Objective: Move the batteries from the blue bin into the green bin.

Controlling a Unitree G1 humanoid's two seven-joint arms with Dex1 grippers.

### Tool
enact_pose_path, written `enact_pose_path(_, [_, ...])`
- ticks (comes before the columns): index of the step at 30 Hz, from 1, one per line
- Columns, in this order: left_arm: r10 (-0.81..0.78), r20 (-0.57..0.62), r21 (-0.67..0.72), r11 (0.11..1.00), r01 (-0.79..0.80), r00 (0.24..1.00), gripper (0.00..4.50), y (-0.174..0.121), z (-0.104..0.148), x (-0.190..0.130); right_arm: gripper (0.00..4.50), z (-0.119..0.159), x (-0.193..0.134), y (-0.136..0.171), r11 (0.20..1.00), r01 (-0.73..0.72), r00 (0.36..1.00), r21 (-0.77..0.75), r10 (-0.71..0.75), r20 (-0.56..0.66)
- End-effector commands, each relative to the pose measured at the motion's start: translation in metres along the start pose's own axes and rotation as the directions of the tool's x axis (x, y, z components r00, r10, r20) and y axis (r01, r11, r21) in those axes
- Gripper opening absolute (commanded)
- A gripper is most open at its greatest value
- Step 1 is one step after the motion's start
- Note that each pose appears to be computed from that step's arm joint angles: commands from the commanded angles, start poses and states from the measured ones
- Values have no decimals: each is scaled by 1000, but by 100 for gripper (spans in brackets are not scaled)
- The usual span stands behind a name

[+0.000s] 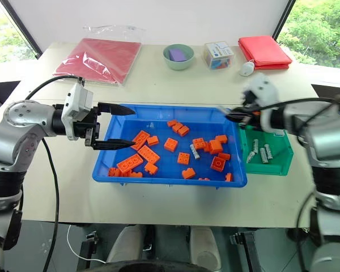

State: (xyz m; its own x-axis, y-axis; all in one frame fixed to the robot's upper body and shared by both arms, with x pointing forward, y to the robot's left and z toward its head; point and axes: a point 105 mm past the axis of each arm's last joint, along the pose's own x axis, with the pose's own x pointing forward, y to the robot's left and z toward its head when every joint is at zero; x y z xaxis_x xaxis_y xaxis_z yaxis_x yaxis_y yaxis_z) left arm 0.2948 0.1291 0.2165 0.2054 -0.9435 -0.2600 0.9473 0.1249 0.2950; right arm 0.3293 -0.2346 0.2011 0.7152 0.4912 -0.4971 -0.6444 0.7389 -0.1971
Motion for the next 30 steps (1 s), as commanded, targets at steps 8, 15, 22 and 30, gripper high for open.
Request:
enact_pose_path(8, [-38, 35, 64, 997, 36, 999, 450, 11, 9, 16, 150, -38, -29, -17, 988, 154, 986, 9, -153, -65])
enact_pose_path(15, [-62, 10, 68, 996, 61, 998, 450, 5, 5, 11, 287, -13, -23, -14, 969, 126, 988, -214, -142, -62])
enact_pose_path(22, [-38, -9, 55, 998, 38, 999, 450, 1, 1, 2, 287, 39, -3, 45, 980, -118, 987, -161, 133, 86])
enact_pose_path(30, [-10, -19, 36, 999, 11, 1000, 450, -7, -2, -4, 287, 8, 15, 94, 975, -215, 977, 62, 214, 28])
